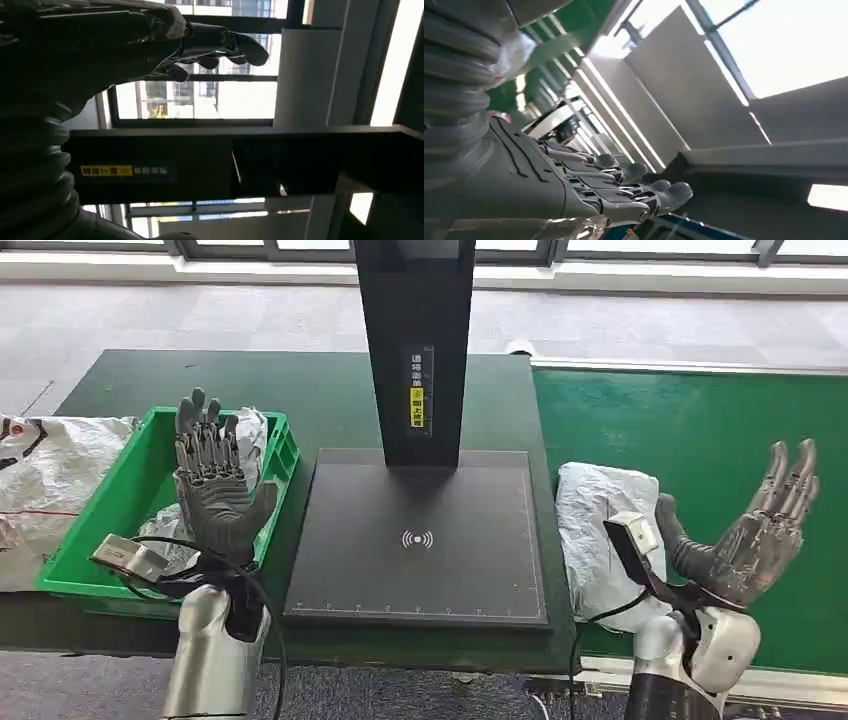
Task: Moved the parcel from conveyor to table for the left to box.
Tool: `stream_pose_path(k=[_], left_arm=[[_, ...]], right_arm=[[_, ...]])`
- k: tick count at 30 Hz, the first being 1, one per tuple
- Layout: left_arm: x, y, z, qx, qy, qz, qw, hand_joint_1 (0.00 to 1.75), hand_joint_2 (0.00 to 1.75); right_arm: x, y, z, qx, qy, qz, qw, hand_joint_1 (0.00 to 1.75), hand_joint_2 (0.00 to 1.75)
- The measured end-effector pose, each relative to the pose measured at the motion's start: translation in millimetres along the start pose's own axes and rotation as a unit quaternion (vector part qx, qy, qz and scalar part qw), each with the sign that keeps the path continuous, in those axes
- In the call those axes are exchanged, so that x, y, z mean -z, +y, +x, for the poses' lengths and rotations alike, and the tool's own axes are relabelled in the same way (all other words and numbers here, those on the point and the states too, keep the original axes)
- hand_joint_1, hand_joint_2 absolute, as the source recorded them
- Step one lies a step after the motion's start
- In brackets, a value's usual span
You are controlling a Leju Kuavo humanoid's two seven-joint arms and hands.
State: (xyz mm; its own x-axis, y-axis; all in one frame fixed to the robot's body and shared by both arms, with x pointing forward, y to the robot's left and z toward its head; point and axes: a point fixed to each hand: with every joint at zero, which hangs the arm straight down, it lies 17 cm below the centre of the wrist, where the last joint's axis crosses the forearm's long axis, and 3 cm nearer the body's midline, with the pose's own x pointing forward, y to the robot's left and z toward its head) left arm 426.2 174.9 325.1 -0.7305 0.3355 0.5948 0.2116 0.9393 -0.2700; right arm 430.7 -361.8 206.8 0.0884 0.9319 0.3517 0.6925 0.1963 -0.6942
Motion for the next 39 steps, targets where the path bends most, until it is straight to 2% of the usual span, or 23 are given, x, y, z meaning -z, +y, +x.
stream_pose_path(k=[2, 8, 12, 15, 18, 24, 28, 36, 39], left_arm=[[0, -20, 7, -0.013, -0.008, -0.024, 1.0, 0.0, 1.75], [-2, -46, 16, -0.041, -0.015, -0.063, 0.997, 0.0, 1.75], [-2, -52, 19, -0.047, -0.018, -0.072, 0.996, 0.0, 1.75], [-3, -53, 19, -0.049, -0.018, -0.076, 0.996, 0.0, 1.75], [-3, -55, 19, -0.054, -0.018, -0.08, 0.995, 0.0, 1.75], [-8, -64, 15, -0.067, -0.009, -0.09, 0.994, 0.0, 1.75], [-8, -65, 14, -0.073, -0.008, -0.091, 0.993, 0.0, 1.75], [-11, -66, 9, -0.071, 0.0, -0.091, 0.993, 0.0, 1.75], [-11, -66, 8, -0.069, 0.0, -0.092, 0.993, 0.0, 1.75]], right_arm=[[-10, 24, -34, -0.005, 0.05, 0.03, 0.998, 0.0, 1.75], [-28, 73, -87, 0.008, 0.15, 0.087, 0.985, 0.0, 1.75], [-38, 94, -97, 0.027, 0.175, 0.114, 0.978, 0.0, 1.75], [-45, 110, -99, 0.048, 0.189, 0.132, 0.972, 0.0, 1.75], [-51, 132, -92, 0.1, 0.193, 0.158, 0.963, 0.0, 1.75], [-85, 184, -66, 0.256, 0.224, 0.254, 0.905, 0.0, 1.75], [-98, 195, -52, 0.293, 0.226, 0.281, 0.885, 0.0, 1.75], [-123, 211, -49, 0.219, 0.226, 0.343, 0.885, 0.0, 1.75], [-141, 219, -55, 0.165, 0.241, 0.385, 0.876, 0.0, 1.75]])
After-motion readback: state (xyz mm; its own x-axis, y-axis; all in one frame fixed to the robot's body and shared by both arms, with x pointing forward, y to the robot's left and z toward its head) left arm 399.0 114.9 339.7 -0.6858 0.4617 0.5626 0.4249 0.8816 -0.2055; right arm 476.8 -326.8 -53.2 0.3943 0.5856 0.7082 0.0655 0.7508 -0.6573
